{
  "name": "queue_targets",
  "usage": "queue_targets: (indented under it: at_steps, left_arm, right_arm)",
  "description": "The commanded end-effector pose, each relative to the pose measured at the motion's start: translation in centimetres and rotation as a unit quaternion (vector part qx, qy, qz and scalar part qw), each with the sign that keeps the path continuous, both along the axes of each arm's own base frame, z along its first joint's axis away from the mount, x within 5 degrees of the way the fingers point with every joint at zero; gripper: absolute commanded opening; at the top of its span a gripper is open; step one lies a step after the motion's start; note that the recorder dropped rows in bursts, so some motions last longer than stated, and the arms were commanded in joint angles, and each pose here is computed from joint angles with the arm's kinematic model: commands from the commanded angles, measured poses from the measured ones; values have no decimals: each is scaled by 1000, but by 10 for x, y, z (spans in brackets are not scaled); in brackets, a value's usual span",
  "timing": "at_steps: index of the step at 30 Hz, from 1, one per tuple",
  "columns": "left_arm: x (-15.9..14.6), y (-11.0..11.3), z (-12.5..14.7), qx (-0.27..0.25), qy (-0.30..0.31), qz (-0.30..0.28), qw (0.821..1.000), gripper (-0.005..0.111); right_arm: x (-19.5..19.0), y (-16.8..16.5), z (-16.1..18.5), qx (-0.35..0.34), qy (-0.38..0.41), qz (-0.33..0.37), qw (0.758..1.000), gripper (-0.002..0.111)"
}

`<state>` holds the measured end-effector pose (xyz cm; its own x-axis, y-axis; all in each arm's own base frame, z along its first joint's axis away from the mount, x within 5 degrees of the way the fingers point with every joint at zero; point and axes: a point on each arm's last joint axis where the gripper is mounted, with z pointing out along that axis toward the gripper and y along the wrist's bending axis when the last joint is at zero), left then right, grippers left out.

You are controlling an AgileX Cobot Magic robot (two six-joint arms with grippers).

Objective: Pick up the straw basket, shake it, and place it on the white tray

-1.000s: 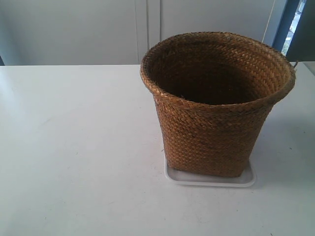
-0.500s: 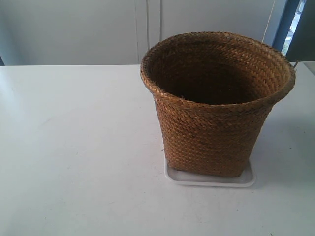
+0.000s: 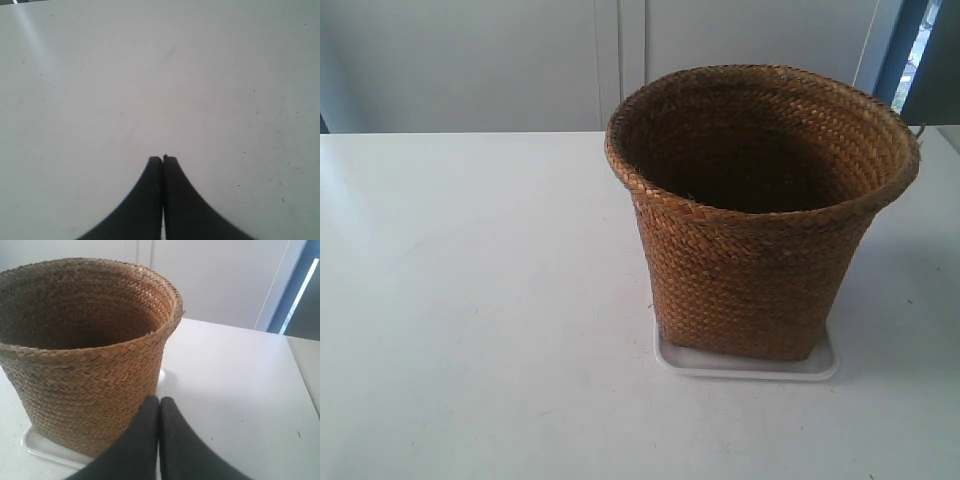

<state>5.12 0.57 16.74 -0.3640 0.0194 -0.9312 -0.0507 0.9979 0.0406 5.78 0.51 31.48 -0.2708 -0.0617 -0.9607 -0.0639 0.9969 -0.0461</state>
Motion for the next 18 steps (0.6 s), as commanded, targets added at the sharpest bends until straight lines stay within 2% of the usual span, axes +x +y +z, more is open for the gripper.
queue_targets:
  at_steps: [1, 7, 14, 18]
  left_arm:
    - [0, 0, -2, -2, 3, 0, 1000, 0]
    - [0, 0, -2, -2, 3, 0, 1000, 0]
    - [0, 0, -2, -2, 3, 0, 1000, 0]
    - [0, 0, -2, -2, 3, 0, 1000, 0]
  right_arm:
    - [-9, -1, -16, -8, -45, -9, 999, 0]
    - [-7, -4, -43, -15, -130, -26, 991, 0]
    - [-1, -8, -93, -28, -133, -48, 990, 0]
    - [-1, -10, -108, -30, -143, -66, 987, 0]
